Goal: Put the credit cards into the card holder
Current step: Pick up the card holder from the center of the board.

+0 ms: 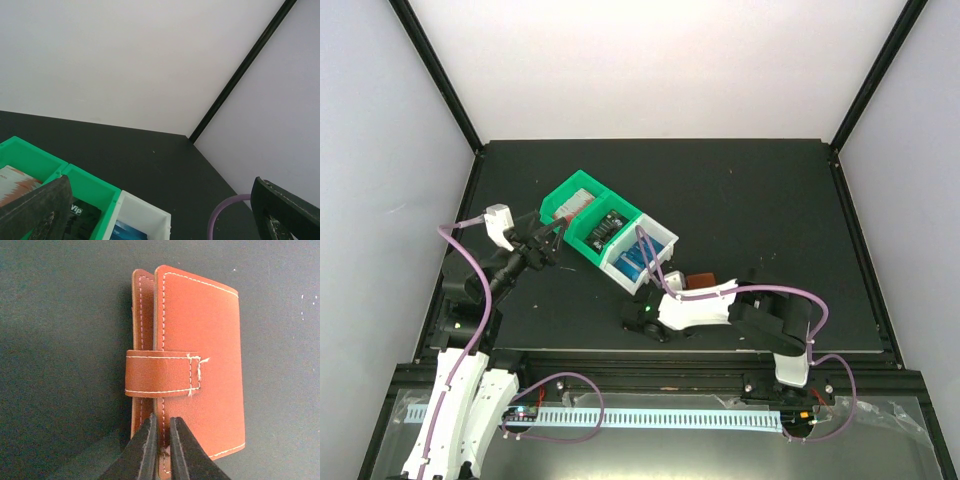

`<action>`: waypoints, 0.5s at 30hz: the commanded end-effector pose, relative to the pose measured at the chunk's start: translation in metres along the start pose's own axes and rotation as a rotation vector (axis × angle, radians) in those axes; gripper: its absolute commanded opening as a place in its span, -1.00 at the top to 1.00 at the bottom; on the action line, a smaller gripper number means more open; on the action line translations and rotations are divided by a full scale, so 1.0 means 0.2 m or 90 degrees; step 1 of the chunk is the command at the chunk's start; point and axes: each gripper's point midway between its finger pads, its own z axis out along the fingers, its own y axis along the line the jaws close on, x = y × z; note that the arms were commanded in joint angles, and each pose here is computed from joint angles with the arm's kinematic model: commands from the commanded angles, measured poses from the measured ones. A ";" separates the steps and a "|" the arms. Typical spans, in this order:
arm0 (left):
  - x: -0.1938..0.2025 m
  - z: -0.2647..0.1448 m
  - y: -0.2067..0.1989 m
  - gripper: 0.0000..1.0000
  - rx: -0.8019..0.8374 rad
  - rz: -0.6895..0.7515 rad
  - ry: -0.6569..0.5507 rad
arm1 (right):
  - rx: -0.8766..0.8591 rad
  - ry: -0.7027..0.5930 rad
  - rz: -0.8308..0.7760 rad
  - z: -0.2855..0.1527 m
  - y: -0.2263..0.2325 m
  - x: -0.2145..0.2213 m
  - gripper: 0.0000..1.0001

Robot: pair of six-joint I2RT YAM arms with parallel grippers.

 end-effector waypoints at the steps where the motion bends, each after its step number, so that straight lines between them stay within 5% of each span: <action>1: -0.04 -0.01 -0.02 -0.98 -0.001 0.012 -0.007 | -0.007 -0.031 0.034 -0.02 -0.02 -0.06 0.87; 10: -0.04 -0.01 -0.04 -0.98 0.008 0.012 -0.004 | -0.124 -0.054 0.088 -0.14 -0.04 -0.19 0.98; 15: -0.01 0.00 -0.05 -0.98 0.021 -0.003 0.010 | -0.293 -0.049 0.153 -0.21 -0.03 -0.26 0.98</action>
